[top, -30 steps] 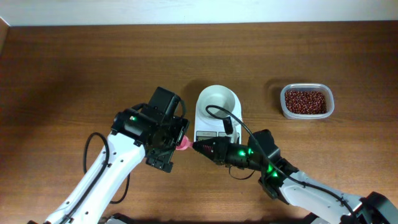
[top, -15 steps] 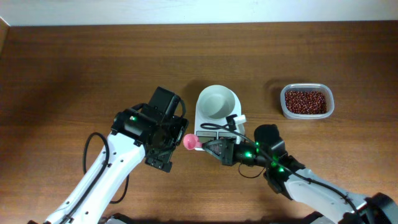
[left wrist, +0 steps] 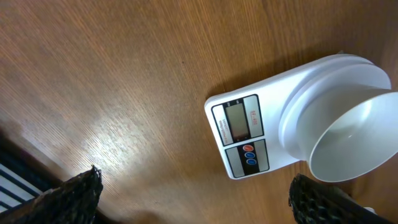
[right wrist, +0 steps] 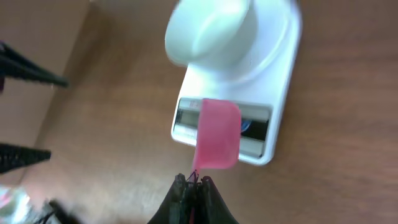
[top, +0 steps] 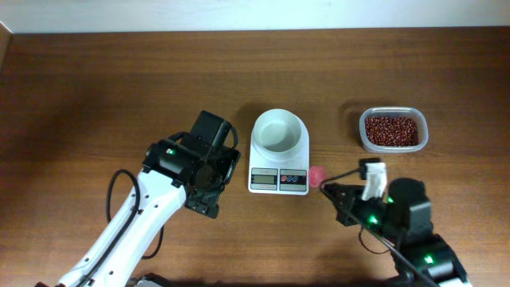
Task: Scoop and weigh 50g on scale
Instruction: 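Open the left gripper and pull the scoop away with the right gripper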
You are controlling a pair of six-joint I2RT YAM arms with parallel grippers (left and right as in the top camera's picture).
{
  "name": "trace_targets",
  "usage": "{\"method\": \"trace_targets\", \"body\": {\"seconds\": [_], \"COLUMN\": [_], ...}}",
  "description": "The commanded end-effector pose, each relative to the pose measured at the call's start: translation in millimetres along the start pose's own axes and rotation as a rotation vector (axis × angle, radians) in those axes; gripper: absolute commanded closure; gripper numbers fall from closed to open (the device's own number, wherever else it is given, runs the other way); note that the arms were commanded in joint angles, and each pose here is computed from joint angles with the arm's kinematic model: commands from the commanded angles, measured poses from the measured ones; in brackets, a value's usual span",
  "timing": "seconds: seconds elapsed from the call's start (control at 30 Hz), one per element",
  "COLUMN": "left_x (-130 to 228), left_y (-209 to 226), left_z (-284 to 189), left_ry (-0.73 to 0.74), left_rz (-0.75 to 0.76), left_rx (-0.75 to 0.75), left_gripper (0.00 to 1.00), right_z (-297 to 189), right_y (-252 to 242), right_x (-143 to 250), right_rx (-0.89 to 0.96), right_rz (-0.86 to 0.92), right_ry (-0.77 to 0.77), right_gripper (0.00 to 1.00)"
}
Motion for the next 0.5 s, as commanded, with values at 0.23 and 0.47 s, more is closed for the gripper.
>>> {"method": "trace_targets", "body": {"seconds": [0.23,0.47], "left_x": [-1.2,-0.5], "left_y": [-3.9,-5.4], "left_z": [-3.4,-3.5], "left_ry": [-0.017,-0.013], "left_rz": [0.007,0.008], "left_rx": [0.026,0.033], "left_gripper": [0.01,0.01], "right_z": [-44.5,-49.7], "right_y": [21.0,8.0], "right_x": [-42.1,-56.5], "right_rx": [-0.013,0.093], "right_rz": [-0.116,-0.108], "right_ry": [-0.282,-0.369], "right_gripper": [0.96,0.96]}}
Point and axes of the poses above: each gripper's point midway between its finger pads, its own z axis out along the fingers, its own y axis along the line the jaws close on, x = y × z, the point moved 3 cm from there along -z, back along the fingers, and after that the axes turned 2 degrees about -z, right-handed, at the moved point
